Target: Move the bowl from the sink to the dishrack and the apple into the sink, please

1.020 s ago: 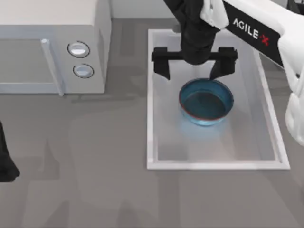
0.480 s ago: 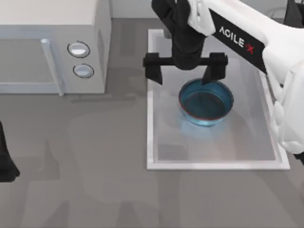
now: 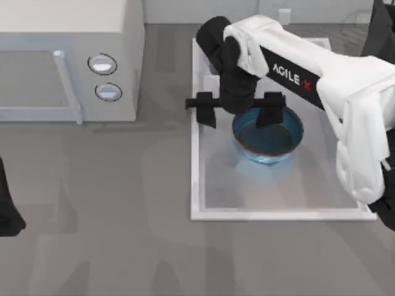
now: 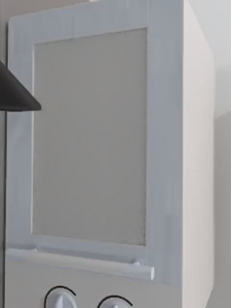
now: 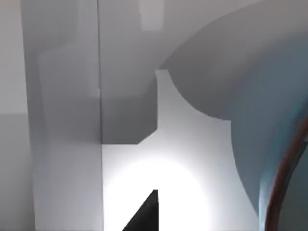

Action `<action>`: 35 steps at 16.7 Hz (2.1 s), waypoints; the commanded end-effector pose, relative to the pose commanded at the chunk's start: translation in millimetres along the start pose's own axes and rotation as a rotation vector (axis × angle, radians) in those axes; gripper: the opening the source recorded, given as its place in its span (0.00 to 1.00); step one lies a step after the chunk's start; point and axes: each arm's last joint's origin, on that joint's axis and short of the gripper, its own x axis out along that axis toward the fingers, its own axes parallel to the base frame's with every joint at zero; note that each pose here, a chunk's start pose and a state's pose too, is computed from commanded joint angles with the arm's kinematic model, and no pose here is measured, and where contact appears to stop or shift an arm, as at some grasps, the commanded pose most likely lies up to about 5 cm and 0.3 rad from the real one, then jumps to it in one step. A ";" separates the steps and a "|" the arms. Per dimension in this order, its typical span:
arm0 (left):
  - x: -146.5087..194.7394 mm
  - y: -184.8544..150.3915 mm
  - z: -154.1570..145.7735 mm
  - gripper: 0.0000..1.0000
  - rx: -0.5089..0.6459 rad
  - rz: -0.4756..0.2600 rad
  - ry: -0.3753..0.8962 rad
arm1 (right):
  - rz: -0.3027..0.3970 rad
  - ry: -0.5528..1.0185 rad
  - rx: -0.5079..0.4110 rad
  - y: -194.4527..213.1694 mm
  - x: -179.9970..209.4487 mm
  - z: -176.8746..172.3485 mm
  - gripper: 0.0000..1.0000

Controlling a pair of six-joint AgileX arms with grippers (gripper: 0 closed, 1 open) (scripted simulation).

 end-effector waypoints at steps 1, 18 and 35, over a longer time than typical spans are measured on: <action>0.0 0.0 0.0 1.00 0.000 0.000 0.000 | -0.001 0.002 0.000 -0.5 10.4 -1.0 1.00; 0.0 0.0 0.0 1.00 0.000 0.000 0.000 | -0.002 0.003 0.000 -0.8 15.2 -1.6 0.02; 0.0 0.0 0.0 1.00 0.000 0.000 0.000 | -0.011 0.008 -0.003 38.9 -101.0 -46.8 0.00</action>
